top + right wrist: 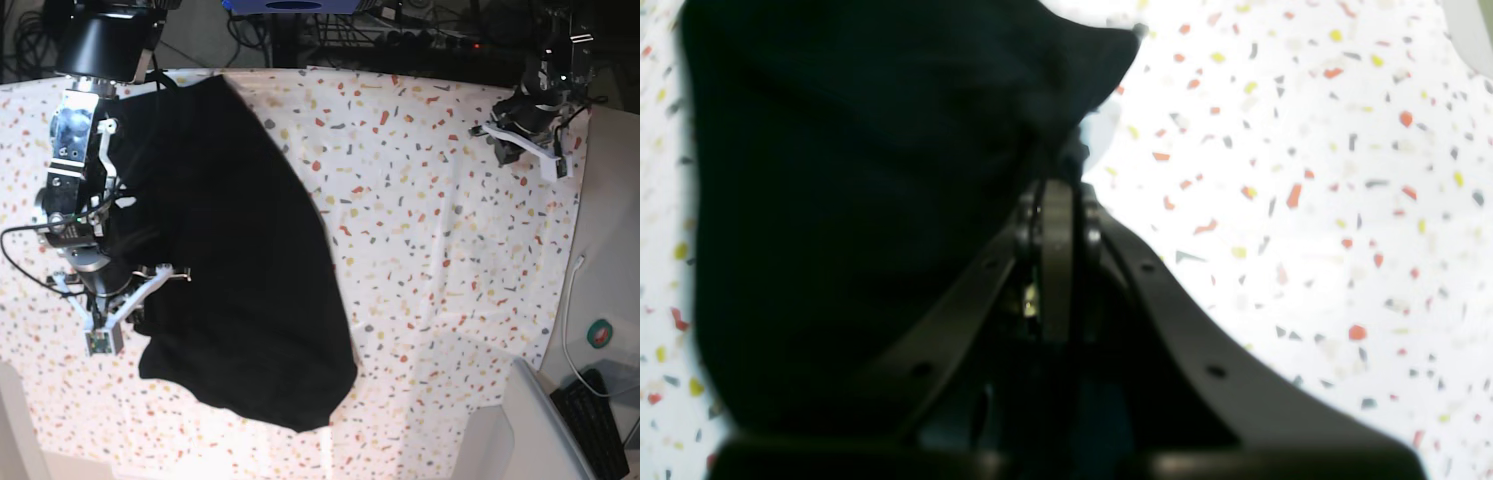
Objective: Layout the t-shirt on the table in an organized manner, then fold the t-shirt properly
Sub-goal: 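Grasp the t-shirt edges with both grippers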
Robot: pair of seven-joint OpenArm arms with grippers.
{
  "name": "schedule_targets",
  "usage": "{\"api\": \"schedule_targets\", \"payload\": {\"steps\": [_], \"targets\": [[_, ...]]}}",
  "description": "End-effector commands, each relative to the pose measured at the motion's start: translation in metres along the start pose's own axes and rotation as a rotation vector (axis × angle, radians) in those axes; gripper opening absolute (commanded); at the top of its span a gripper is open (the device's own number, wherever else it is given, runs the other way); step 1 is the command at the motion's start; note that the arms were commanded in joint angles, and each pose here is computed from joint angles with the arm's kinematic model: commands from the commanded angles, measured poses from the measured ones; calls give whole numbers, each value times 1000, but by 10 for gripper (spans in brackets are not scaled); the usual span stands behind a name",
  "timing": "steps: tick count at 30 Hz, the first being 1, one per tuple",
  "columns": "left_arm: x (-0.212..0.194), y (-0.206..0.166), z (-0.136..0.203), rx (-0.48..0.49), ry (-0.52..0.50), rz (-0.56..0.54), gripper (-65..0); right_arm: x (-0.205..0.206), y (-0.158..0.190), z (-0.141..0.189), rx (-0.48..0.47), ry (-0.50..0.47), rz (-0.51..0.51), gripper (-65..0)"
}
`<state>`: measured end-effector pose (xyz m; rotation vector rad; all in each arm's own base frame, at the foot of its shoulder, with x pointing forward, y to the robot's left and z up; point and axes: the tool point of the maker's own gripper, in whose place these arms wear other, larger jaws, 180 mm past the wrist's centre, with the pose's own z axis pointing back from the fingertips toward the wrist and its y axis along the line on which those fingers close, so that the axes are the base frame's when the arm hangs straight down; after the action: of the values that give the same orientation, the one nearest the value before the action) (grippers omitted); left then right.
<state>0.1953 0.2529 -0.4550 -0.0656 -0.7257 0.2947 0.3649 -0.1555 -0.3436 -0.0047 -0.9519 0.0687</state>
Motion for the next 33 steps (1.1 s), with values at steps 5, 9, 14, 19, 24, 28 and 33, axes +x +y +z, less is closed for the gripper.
{"api": "schedule_targets", "payload": {"steps": [5,9,14,19,24,28,33], "targets": [[4,-33,-6,-83,-13,-40,-650,18,-10,-12,-10,-10,15,-650],[7,-36,-3,-93,-23,-46,-650,-22,-25,-40,-11,97,-19,-650],[4,-31,-2,-82,-14,-45,-650,-54,-66,-61,-69,130,-106,-650],[7,-7,6,-25,-30,-13,-650,-63,-118,-58,-162,147,-206,-570],[14,-53,7,-135,-48,-56,-650,-82,-136,-32,-223,145,-210,-251],[20,-117,3,-287,-59,-118,-650,-133,-121,2,-211,305,-131,-357],[19,-125,-12,-296,-40,-121,-650,-191,-79,32,-157,433,-147,-650]]}}
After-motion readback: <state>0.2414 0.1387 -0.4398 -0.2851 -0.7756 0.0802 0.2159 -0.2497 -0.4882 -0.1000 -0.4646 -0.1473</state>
